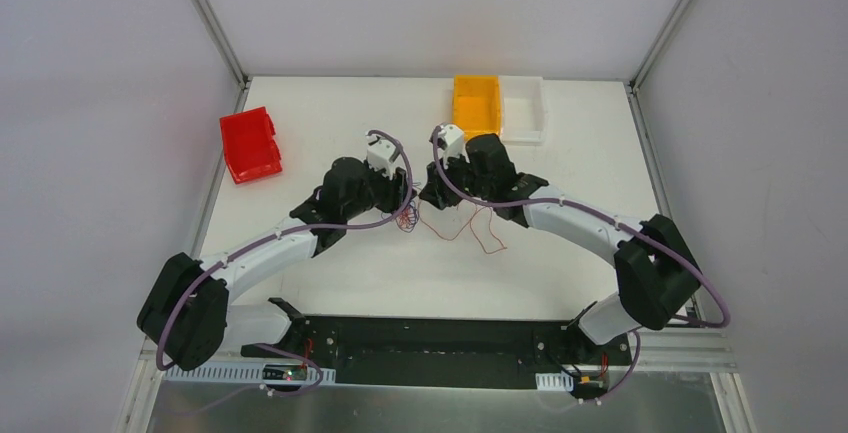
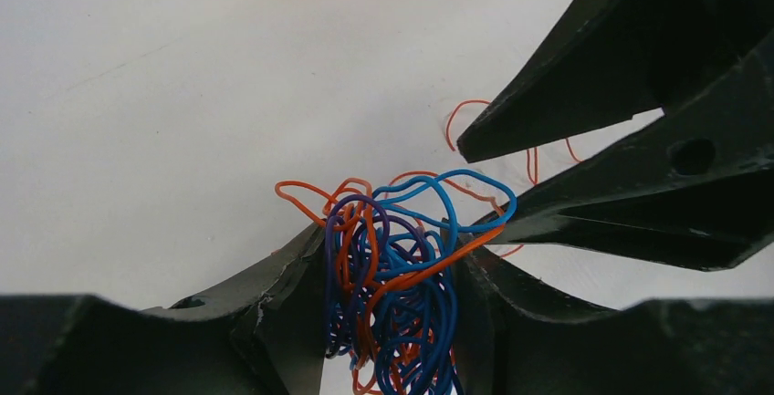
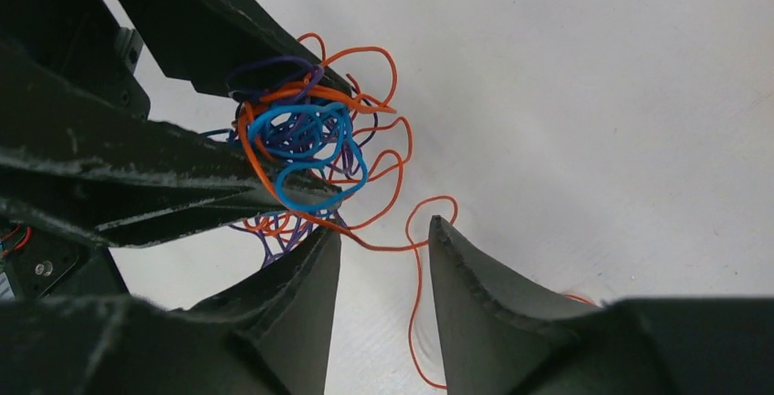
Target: Untangle the cables
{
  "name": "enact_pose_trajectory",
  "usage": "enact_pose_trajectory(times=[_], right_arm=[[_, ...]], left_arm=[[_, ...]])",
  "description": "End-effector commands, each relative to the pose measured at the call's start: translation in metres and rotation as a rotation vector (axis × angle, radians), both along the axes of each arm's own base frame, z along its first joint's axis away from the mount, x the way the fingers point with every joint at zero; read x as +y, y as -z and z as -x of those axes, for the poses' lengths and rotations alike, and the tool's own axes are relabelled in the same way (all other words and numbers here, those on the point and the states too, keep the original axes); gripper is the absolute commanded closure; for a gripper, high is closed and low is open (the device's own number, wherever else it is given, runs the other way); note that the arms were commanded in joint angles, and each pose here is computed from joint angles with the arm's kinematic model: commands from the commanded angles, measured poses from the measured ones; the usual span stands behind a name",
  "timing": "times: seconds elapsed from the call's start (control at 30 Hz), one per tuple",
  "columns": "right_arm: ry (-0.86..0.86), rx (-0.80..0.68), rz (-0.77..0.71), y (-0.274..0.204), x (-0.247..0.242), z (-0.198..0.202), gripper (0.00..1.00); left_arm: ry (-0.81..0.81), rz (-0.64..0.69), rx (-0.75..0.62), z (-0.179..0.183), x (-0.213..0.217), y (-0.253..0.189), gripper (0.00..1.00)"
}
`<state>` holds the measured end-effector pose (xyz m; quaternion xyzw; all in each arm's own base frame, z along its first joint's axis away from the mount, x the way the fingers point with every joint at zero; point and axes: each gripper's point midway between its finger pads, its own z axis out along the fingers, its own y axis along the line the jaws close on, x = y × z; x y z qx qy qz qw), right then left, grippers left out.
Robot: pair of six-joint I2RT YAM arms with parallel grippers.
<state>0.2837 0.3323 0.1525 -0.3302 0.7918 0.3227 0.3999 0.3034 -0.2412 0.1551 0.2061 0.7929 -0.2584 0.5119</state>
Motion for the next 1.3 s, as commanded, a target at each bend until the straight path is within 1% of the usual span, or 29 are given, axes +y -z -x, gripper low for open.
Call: enact_pose_trajectory(times=[0.0,0.03,0.1,0.13,0.27,0.33,0.43,0.53,0.57,0.7,0.9,1.03,1.13,1.27], right_arm=[[-0.048,-0.047,-0.035,-0.022,0.021,-0.006,0.65],[-0.037,-0.045,-0.037,-0.023,0.021,-0.006,0.74],[0.001,-0.042,-0.057,-0.032,0.019,-0.008,0.99],[0.028,-0.047,-0.066,-0.037,0.015,-0.008,1.00],[0.145,-0.062,-0.078,-0.052,-0.007,-0.009,1.00],[0.212,-0.075,-0.083,-0.063,-0.022,-0.009,1.00],[0.273,-0.101,-0.124,-0.080,-0.040,-0.006,1.00],[0.326,-0.127,-0.157,-0.100,-0.055,-0.004,1.00],[0.342,-0.112,-0.178,-0.105,-0.057,-0.002,1.00],[0.438,-0.113,-0.228,-0.127,-0.077,-0.001,1.00],[0.621,-0.114,-0.233,-0.165,-0.110,-0.008,1.00],[0.714,-0.120,-0.278,-0.193,-0.132,-0.008,1.00],[0.745,-0.111,-0.290,-0.198,-0.143,-0.005,1.00],[0.775,-0.070,-0.268,-0.185,-0.149,-0.002,1.00]], left_arm=[[0.026,0.032,-0.074,0.000,-0.005,-0.019,0.54],[0.024,0.035,-0.075,-0.001,-0.006,-0.020,0.54],[-0.002,0.030,-0.070,-0.004,-0.003,-0.018,0.54],[-0.035,0.021,-0.065,-0.007,0.001,-0.016,0.54],[-0.213,-0.044,-0.035,-0.024,0.027,-0.003,0.51],[-0.262,-0.068,-0.017,-0.028,0.034,0.002,0.51],[-0.260,-0.066,-0.014,-0.028,0.034,0.002,0.51],[-0.296,-0.088,-0.007,-0.030,0.040,0.005,0.50],[-0.311,-0.100,-0.003,-0.032,0.042,0.006,0.50],[-0.354,-0.130,0.021,-0.035,0.048,0.012,0.45],[-0.423,-0.157,0.038,-0.038,0.060,0.019,0.35],[-0.467,-0.166,0.056,-0.041,0.067,0.022,0.34],[-0.481,-0.168,0.075,-0.042,0.069,0.025,0.34],[-0.482,-0.181,0.081,-0.043,0.070,0.026,0.35]])
